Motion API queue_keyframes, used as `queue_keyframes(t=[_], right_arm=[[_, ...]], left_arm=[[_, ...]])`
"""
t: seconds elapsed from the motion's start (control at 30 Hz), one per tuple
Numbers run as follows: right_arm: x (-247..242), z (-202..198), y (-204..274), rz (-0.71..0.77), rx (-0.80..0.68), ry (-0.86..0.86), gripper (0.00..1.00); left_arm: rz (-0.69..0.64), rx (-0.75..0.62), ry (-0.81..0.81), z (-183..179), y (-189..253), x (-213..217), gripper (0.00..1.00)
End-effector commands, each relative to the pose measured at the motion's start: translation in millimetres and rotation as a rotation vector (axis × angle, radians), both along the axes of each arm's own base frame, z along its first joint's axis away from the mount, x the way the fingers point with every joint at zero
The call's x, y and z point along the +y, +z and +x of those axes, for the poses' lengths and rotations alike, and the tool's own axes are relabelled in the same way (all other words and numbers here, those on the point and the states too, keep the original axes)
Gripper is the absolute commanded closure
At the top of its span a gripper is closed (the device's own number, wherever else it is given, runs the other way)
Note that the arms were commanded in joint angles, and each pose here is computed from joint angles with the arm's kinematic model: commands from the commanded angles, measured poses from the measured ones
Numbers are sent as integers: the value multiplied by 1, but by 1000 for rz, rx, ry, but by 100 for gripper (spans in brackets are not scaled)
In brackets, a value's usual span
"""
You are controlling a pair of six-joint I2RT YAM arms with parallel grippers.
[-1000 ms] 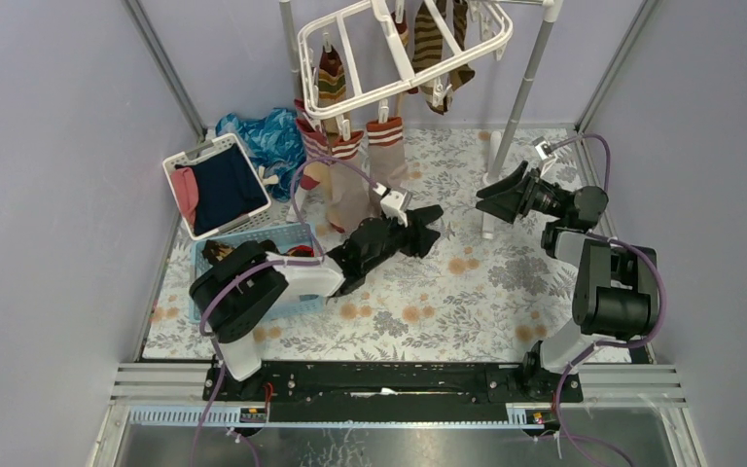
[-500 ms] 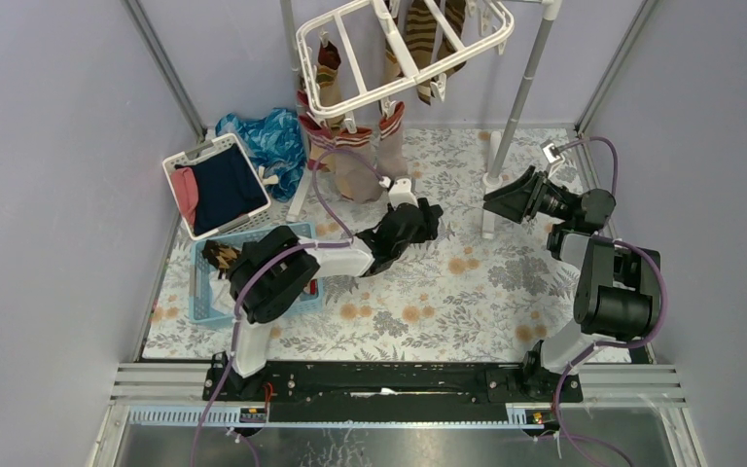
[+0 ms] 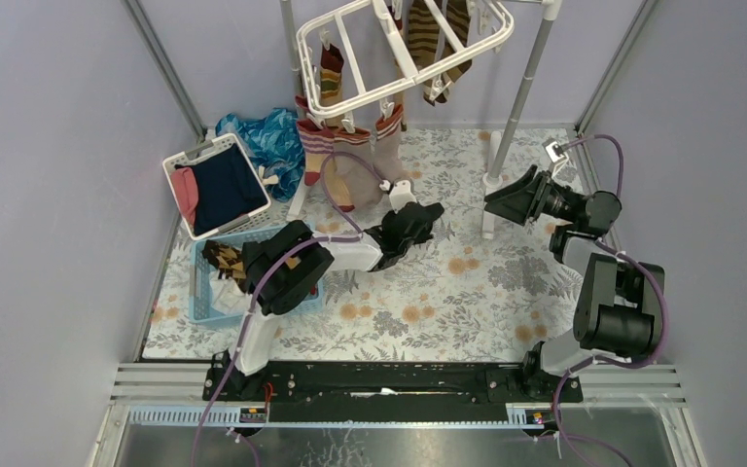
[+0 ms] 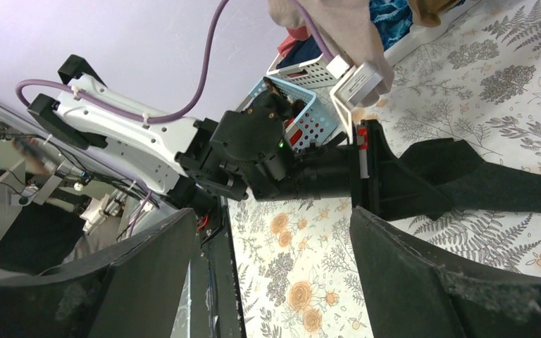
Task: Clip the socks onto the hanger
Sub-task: Pick up the sock at the center of the board.
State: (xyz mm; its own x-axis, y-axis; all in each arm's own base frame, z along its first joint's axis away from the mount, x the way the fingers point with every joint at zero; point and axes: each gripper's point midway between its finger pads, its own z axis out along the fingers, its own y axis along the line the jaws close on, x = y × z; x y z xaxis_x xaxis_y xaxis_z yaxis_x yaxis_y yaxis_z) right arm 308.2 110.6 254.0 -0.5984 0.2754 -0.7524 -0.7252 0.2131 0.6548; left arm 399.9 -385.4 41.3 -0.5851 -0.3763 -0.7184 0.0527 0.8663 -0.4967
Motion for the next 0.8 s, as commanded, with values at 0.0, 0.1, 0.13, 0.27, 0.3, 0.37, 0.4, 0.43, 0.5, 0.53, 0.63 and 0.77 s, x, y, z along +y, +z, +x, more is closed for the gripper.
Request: queue_keyframes(t=[0.0,0.1,0.13,0.27,0.3,0.37,0.4,0.43,0.5,0.53,0.63,0.77], right_arm=[[3,-22,16,-85,-196,46,12],[4,-31,19,-125,-215,85,0],[4,-35,21,-144,-230,100,0],[-1,-40,31,-215,-280,141,0],[-3,-38,37,-222,-298,135,0],[-5,-32,51,-226,-324,122,0],[-5,-28,63,-216,-333,108,0],[-4,-25,78,-189,-334,85,0],[-1,-20,121,-109,-366,28,0],[0,-20,142,-54,-371,1,0],[-1,-22,205,149,-376,-61,0],[-3,-13,244,365,-237,-28,0]], left_arm=[[-41,-90,-54,13,22,-7,98],[-36,-159,-210,-10,38,-12,100],[-32,-177,-273,-22,43,-14,100],[15,-301,-567,-86,82,-19,100],[30,-341,-652,-105,90,-18,100],[77,-397,-776,-135,103,-13,100],[113,-424,-847,-149,106,-10,100],[146,-450,-883,-160,112,-6,100],[216,-498,-954,-179,121,2,100],[248,-524,-974,-185,126,7,100],[316,-600,-1009,-198,135,24,100],[352,-768,-1023,-208,160,42,100]])
